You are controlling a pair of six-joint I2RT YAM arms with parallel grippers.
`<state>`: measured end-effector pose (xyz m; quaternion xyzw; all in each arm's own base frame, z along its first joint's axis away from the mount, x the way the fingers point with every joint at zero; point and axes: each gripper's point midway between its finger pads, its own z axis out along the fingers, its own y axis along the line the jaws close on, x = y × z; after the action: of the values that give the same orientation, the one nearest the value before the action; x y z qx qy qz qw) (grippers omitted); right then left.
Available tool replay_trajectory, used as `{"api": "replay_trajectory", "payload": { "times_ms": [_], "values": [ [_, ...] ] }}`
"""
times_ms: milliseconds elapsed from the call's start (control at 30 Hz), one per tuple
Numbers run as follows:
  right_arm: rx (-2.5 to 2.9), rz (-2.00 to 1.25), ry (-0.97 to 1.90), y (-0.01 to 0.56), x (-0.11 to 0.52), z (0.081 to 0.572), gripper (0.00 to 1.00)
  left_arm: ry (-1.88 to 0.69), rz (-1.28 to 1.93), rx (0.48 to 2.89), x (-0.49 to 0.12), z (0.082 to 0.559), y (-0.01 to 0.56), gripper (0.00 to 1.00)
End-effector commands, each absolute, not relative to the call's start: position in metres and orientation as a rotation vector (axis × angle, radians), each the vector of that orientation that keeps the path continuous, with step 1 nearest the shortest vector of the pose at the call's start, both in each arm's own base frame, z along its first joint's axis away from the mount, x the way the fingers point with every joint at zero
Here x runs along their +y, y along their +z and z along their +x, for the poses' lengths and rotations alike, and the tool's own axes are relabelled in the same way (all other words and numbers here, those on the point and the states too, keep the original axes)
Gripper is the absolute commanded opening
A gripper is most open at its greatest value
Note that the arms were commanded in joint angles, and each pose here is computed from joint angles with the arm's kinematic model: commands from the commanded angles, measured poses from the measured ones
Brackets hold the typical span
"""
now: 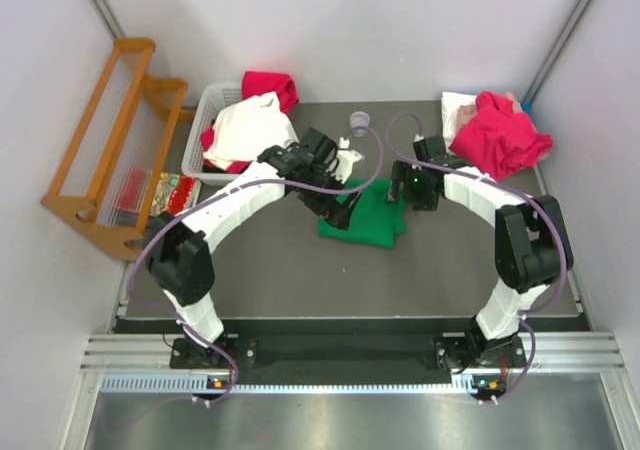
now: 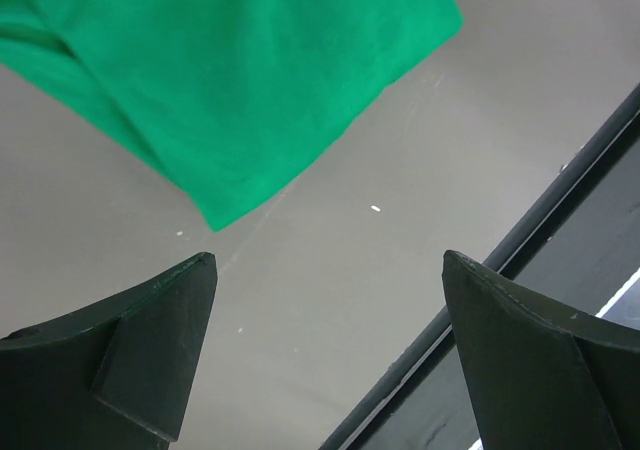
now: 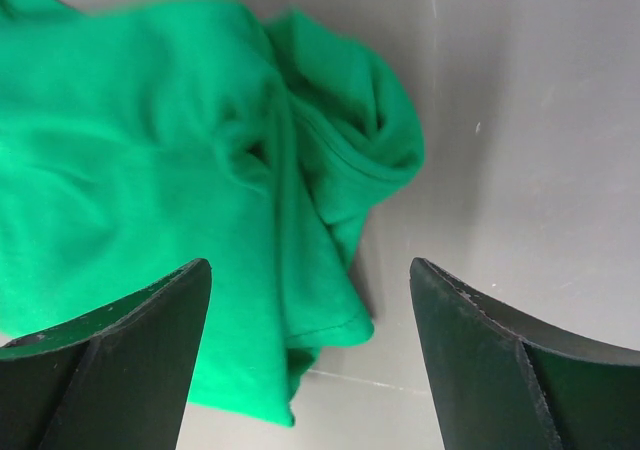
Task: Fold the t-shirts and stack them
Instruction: Fold the tshirt
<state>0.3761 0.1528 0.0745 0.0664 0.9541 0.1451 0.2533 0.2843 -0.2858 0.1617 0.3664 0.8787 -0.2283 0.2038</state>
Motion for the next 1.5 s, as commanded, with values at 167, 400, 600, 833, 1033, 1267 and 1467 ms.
{"api": "replay_trajectory", "payload": {
  "times_ms": [167,400,600,833,1033,1267,1467],
  "values": [
    [2.498,0.178,0.516,0.110,0.168,0.384,0.78,-0.640,1.002,2.477,-0.306,0.299,0.141,0.99],
    [2.397,0.159,0.490,0.157,0.159,0.368,0.79,-0.651,1.028,2.434,-0.324,0.299,0.117,0.99],
    [2.356,0.092,0.678,0.185,0.184,0.353,0.79,-0.590,0.910,2.464,-0.328,0.324,0.104,0.99],
    [2.368,0.103,0.669,0.178,0.184,0.341,0.78,-0.398,0.789,2.460,-0.308,0.342,0.067,0.99],
    [2.364,0.103,0.672,0.179,0.183,0.339,0.79,-0.258,0.878,2.621,-0.293,0.320,0.009,0.99],
    [2.365,0.095,0.671,0.179,0.184,0.340,0.79,-0.239,0.967,2.621,-0.294,0.303,0.002,0.99],
    [2.376,0.094,0.642,0.175,0.181,0.341,0.79,-0.352,0.965,2.504,-0.316,0.322,0.070,0.99]
  ]
}}
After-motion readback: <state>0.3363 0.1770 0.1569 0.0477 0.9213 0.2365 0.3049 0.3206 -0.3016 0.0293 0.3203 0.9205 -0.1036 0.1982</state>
